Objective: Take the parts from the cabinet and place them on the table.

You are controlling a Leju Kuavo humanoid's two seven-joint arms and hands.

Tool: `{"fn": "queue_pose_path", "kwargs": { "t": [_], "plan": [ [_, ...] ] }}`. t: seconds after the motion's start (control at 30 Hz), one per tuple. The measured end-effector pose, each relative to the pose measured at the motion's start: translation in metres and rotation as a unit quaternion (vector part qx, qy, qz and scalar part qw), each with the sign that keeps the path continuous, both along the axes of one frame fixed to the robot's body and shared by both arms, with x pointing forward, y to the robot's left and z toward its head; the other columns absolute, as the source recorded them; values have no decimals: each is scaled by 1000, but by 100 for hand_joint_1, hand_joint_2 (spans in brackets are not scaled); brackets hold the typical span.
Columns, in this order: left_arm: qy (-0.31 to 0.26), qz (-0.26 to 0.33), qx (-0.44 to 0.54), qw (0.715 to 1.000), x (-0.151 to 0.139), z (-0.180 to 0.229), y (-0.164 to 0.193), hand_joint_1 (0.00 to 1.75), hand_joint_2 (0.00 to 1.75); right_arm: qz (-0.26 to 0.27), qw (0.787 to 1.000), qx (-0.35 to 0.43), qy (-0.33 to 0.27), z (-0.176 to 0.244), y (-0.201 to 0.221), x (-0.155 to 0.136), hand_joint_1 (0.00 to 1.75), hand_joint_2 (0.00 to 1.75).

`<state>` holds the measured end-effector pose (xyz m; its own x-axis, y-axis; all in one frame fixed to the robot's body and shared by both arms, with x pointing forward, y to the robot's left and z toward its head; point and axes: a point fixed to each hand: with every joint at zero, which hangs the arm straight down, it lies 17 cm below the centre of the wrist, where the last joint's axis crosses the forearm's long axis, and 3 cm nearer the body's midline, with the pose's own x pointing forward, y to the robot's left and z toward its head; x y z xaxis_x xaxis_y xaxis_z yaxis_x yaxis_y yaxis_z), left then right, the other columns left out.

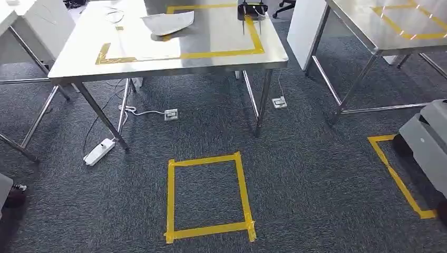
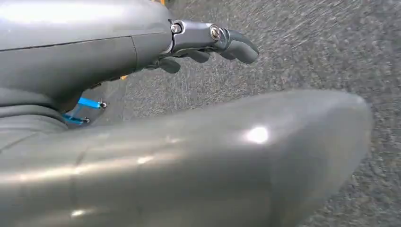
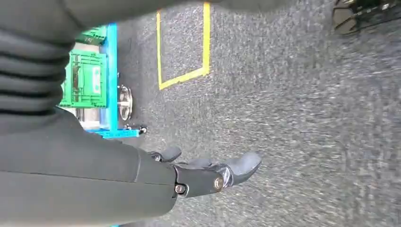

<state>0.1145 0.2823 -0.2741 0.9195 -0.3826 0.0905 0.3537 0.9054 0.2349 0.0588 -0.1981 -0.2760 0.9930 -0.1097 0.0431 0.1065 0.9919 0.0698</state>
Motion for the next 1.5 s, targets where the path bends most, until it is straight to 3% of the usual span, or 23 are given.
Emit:
{"fn": "queue_pose_path", "kwargs": {
  "t": [0.17, 0.67, 0.7, 0.87, 0.9, 1.17, 1.2, 1.23, 1.5],
  "plan": [
    [-6, -4, -5, 1000, 1, 0, -3, 0, 0, -2, 1000, -1, -23, 0, -1, 6, 0, 175],
    [-6, -6, -1, 1000, -4, -1, -1, 0, 0, -2, 1000, 3, -7, 1, 5, 5, 0, 175],
    [-6, -6, -4, 1000, -5, -1, -2, 0, 175, -2, 1000, 3, -7, 1, 5, 6, 0, 0],
    [-2, -24, -35, 999, -8, -2, -14, 0, 175, -6, 1000, 5, 0, 1, 6, 1, 0, 0],
    [0, -27, -36, 999, -9, -2, -15, 0, 175, -7, 1000, 5, -2, 1, 7, 1, 0, 175],
    [10, -11, -40, 999, -18, -3, -16, 0, 175, -3, 1000, -3, -15, 0, -1, 3, 0, 175],
    [9, -8, -41, 999, -20, -3, -16, 0, 0, -4, 1000, -3, -16, 0, -1, 2, 0, 175],
    [9, -2, -43, 999, -22, -4, -16, 0, 0, -6, 1000, -6, -16, -1, -5, 1, 0, 0],
    [2, 40, -63, 997, -33, -5, -20, 0, 0, -10, 999, -28, -24, -4, -31, -8, 0, 0]
  ]
}}
